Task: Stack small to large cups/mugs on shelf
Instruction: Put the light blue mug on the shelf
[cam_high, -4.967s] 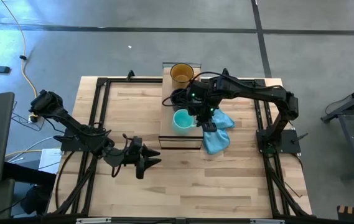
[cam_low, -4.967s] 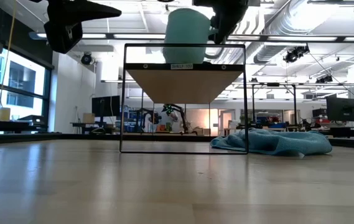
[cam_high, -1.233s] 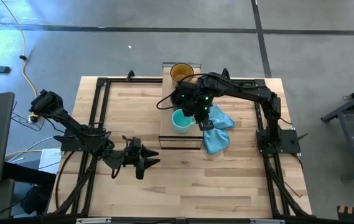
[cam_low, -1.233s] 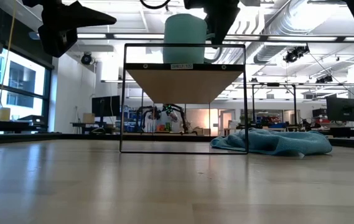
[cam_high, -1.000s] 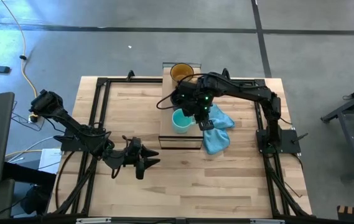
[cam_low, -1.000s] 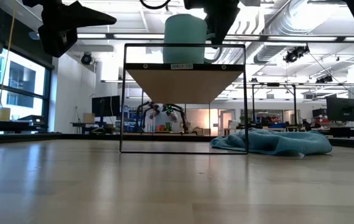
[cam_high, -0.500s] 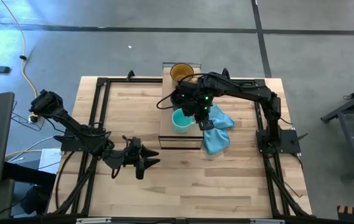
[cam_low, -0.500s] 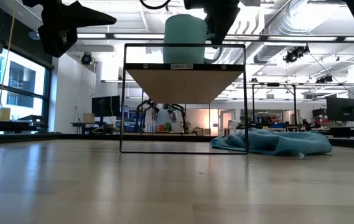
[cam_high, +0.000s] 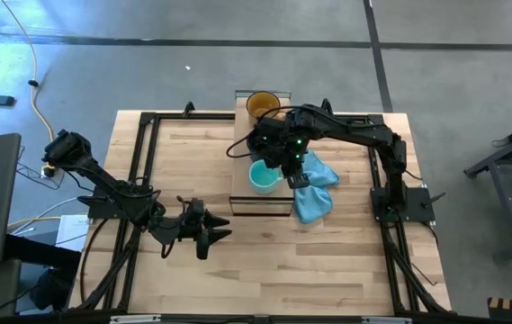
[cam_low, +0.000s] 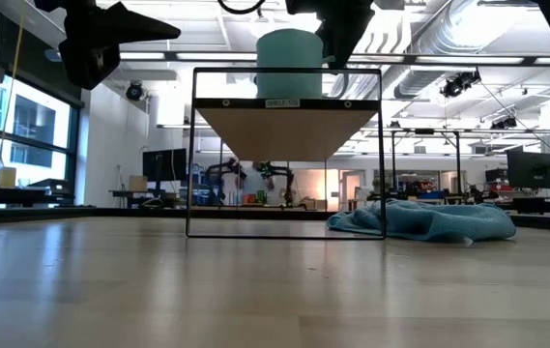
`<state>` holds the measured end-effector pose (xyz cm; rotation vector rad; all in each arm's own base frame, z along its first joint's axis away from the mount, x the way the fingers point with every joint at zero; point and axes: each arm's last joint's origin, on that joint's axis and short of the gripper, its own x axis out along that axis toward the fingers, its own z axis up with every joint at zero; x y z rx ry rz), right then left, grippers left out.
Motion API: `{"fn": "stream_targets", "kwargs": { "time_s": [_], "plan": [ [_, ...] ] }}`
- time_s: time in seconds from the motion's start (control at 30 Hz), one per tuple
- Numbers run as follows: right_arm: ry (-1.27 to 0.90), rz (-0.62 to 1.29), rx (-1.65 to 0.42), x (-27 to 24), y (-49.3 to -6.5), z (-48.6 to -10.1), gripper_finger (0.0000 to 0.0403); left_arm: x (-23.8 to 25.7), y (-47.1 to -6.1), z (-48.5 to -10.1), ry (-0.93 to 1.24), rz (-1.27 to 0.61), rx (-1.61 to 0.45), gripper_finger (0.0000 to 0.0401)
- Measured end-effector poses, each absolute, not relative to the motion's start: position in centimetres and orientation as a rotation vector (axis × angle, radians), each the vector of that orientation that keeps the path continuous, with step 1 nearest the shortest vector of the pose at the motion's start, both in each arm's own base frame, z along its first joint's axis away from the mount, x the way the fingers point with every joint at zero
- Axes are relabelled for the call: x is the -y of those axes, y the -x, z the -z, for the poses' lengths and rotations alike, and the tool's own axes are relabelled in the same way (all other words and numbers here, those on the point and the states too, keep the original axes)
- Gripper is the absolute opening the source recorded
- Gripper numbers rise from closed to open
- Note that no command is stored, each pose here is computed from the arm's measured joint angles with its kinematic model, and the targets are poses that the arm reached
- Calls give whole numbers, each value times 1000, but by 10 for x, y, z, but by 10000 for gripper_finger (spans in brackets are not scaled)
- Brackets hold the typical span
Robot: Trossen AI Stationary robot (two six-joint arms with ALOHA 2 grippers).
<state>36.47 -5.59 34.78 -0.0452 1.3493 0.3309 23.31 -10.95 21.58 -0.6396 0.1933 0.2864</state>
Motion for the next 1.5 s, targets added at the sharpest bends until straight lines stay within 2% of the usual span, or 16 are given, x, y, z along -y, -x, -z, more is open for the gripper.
{"fn": "stream_targets", "kwargs": {
  "time_s": [0.2, 0.57, 1.5],
  "plan": [
    [12, -300, -1353, 62, -364, -348, 71, 109, -233, -216, 640, -286, -193, 179],
    [-7, -308, -1348, 62, -364, -348, 106, 109, -233, -216, 639, -287, -194, 179],
    [-27, -322, -1343, 60, -364, -348, 108, 109, -233, -215, 638, -288, -196, 179]
  ]
}}
